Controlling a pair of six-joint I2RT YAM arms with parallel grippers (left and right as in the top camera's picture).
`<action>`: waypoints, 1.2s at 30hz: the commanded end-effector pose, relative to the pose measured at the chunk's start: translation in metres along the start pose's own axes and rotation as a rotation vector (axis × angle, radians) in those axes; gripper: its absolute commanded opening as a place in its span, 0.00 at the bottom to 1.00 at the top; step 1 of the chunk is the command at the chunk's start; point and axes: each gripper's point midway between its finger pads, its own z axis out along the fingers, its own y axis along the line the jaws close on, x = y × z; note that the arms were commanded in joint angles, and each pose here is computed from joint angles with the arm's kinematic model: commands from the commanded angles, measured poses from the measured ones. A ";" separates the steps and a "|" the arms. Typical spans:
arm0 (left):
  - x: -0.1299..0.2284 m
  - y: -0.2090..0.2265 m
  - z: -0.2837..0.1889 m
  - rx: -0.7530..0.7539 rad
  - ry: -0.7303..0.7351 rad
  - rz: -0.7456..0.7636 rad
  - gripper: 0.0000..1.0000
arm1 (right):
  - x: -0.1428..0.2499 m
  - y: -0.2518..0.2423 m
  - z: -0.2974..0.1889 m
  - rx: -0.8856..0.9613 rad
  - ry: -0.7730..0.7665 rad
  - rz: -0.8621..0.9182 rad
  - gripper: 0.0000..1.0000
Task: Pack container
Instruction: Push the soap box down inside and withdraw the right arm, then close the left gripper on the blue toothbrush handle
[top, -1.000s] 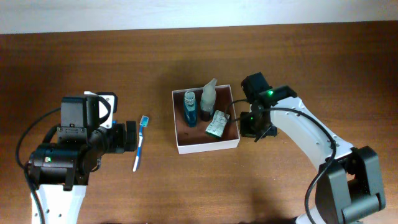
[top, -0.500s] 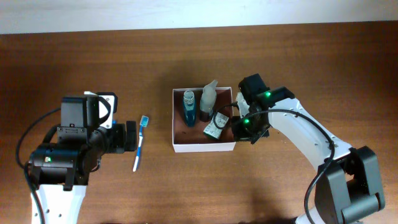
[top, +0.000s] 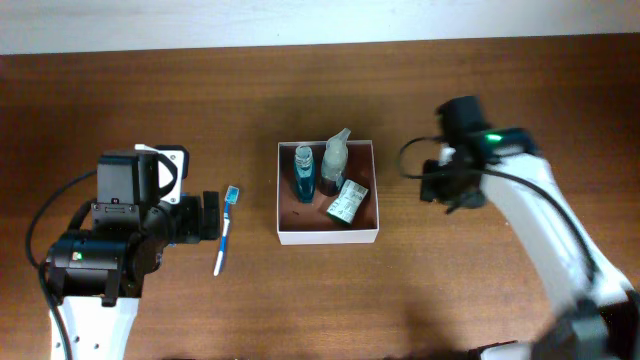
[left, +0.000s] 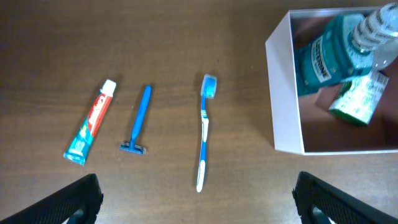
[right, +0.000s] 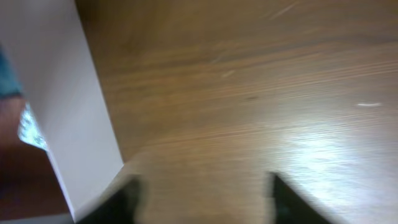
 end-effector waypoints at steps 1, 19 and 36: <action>-0.008 -0.002 0.002 0.008 -0.014 0.025 0.99 | -0.013 -0.040 -0.065 0.078 -0.211 0.084 0.84; 0.077 -0.009 0.181 0.020 0.661 -0.034 0.99 | 0.035 -0.091 -0.110 0.115 -0.215 0.145 0.98; 0.102 -0.008 0.220 0.012 0.751 -0.033 0.73 | 0.032 -0.091 -0.099 0.125 -0.169 0.144 0.99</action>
